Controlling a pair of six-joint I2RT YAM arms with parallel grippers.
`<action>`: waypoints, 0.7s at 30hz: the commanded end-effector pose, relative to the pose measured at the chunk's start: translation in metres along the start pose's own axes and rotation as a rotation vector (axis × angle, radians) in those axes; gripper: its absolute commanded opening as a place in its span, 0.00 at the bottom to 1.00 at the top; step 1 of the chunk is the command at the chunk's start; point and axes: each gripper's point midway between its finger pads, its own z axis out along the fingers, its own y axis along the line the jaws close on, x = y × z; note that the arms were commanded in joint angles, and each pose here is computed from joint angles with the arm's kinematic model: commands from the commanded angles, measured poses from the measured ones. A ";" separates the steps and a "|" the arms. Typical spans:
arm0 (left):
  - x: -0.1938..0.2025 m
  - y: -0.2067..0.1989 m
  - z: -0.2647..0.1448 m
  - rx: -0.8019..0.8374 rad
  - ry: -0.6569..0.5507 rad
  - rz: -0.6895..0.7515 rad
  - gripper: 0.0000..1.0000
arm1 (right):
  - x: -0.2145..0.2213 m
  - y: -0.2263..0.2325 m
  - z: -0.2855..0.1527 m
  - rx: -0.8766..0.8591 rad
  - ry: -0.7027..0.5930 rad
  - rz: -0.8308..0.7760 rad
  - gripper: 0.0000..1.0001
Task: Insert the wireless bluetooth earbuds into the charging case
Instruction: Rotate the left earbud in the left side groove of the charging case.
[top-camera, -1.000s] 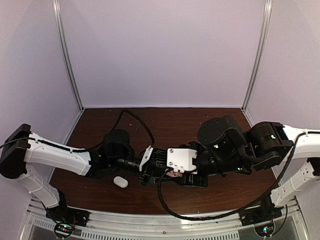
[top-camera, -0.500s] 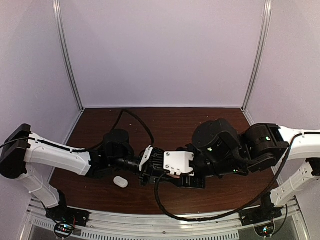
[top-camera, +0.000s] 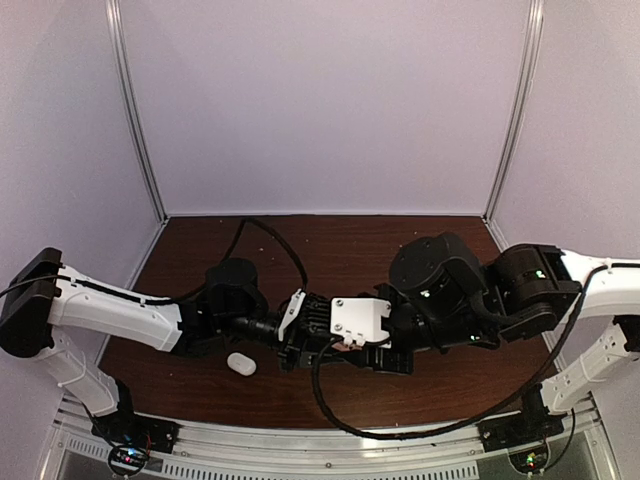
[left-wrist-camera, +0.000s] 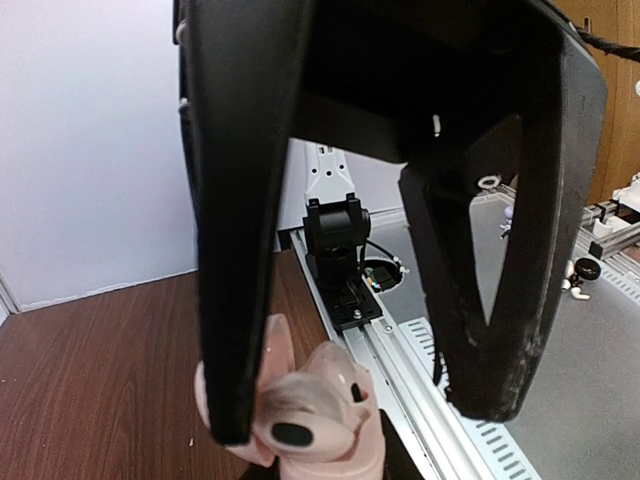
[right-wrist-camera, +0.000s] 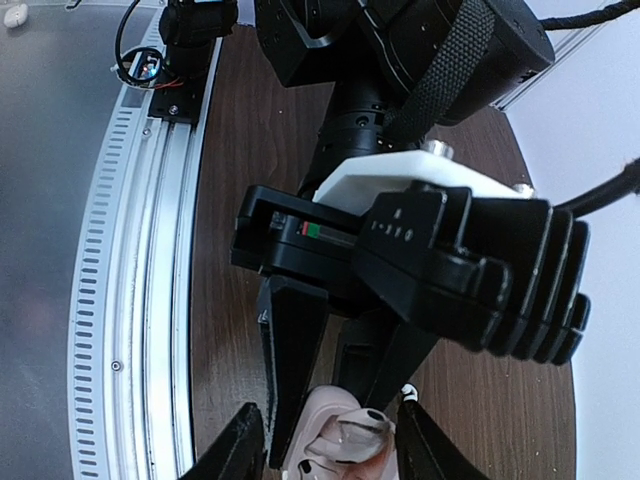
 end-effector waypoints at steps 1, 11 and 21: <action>-0.031 0.006 -0.007 -0.023 -0.098 0.068 0.00 | 0.010 0.005 -0.006 -0.028 0.023 0.004 0.45; -0.031 0.008 -0.010 -0.028 -0.102 0.063 0.00 | 0.011 0.008 -0.009 -0.044 0.024 0.006 0.42; -0.020 0.009 -0.004 -0.001 -0.049 0.050 0.00 | 0.013 0.007 -0.013 -0.029 0.057 -0.028 0.43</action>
